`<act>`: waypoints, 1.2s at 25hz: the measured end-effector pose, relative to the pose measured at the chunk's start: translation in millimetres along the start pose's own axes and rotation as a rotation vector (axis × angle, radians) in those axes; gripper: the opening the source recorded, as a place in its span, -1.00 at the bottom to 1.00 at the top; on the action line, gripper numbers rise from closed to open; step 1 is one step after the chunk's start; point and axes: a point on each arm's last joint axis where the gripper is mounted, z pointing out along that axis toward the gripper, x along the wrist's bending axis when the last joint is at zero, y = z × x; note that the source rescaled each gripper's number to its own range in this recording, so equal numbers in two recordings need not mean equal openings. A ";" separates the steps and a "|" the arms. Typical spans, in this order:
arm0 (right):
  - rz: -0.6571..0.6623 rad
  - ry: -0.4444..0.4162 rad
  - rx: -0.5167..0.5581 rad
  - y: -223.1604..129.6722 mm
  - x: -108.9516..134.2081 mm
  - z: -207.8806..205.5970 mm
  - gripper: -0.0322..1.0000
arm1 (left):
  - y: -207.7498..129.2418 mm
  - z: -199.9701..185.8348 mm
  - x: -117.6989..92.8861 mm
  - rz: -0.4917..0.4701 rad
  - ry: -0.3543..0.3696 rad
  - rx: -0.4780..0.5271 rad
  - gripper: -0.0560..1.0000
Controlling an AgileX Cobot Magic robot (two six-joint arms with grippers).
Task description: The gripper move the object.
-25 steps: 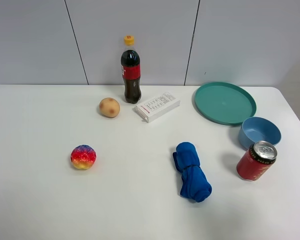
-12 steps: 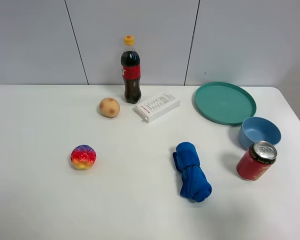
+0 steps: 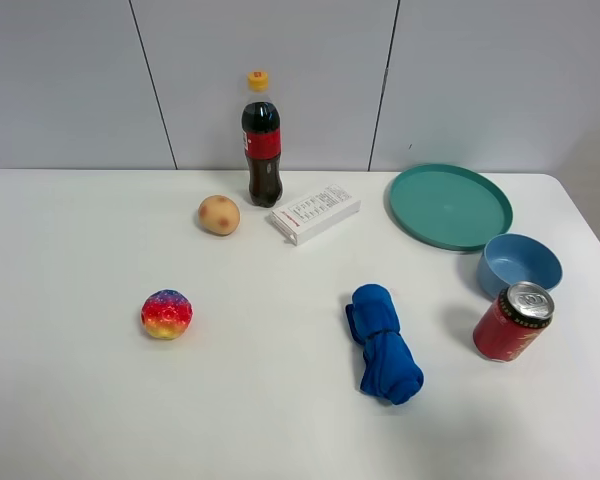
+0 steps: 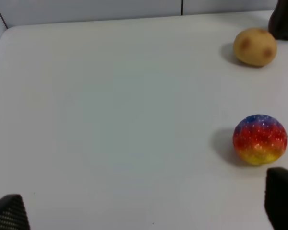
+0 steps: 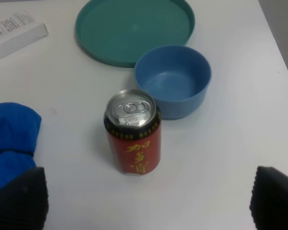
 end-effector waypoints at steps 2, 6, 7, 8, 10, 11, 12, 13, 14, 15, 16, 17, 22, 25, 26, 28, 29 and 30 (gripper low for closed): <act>0.001 0.000 0.000 0.0 0.0 0.0 0.18 | 0.0 0.0 0.0 0.000 0.000 0.000 1.00; 0.000 -0.002 0.000 0.0 -0.2 0.0 0.18 | 0.0 0.0 0.0 0.000 0.000 0.000 1.00; 0.000 -0.002 0.000 0.0 -0.2 0.0 0.18 | 0.0 0.0 0.0 0.000 0.000 0.000 1.00; 0.000 -0.002 0.000 0.0 -0.2 0.0 0.18 | 0.0 0.0 0.0 0.000 0.000 0.000 1.00; 0.000 -0.002 0.000 0.0 -0.2 0.0 0.18 | 0.0 0.0 0.0 0.000 0.000 0.000 1.00; 0.000 -0.002 0.000 0.0 -0.2 0.0 0.18 | 0.0 0.0 0.0 0.000 0.000 0.000 1.00; 0.000 -0.002 0.000 0.0 -0.2 0.0 0.18 | 0.0 0.0 0.0 0.000 0.000 0.000 1.00; 0.000 -0.002 0.000 0.0 -0.2 0.0 0.18 | 0.0 0.0 0.0 0.000 0.000 0.000 1.00; 0.000 -0.002 0.000 0.0 -0.2 0.0 0.18 | 0.0 0.0 0.0 0.000 0.000 0.000 1.00; 0.000 -0.002 0.000 0.0 -0.2 0.0 0.18 | 0.0 0.0 0.0 0.000 0.000 0.000 1.00; 0.000 -0.002 0.000 0.0 -0.2 0.0 0.18 | 0.0 0.0 0.0 0.000 0.000 0.000 1.00; 0.000 -0.002 0.000 0.0 -0.2 0.0 0.18 | 0.0 0.0 0.0 0.000 0.000 0.000 1.00; 0.018 -0.037 -0.001 0.0 0.1 0.0 0.18 | 0.0 0.0 0.0 0.000 0.000 0.000 1.00; 0.027 -0.054 -0.001 0.0 0.2 0.0 0.18 | 0.0 0.0 0.0 0.000 0.000 0.000 1.00; 0.027 -0.054 -0.001 0.0 0.2 0.0 0.18 | 0.0 0.0 0.0 0.000 0.000 0.000 1.00; 0.027 -0.054 -0.001 0.0 0.2 0.0 0.18 | 0.0 0.0 0.0 0.000 0.000 0.000 1.00; 0.027 -0.054 -0.001 0.0 0.2 0.0 0.18 | 0.0 0.0 0.0 0.000 0.000 0.000 1.00; 0.027 -0.054 -0.001 0.0 0.2 0.0 0.18 | 0.0 0.0 0.0 0.000 0.000 0.000 1.00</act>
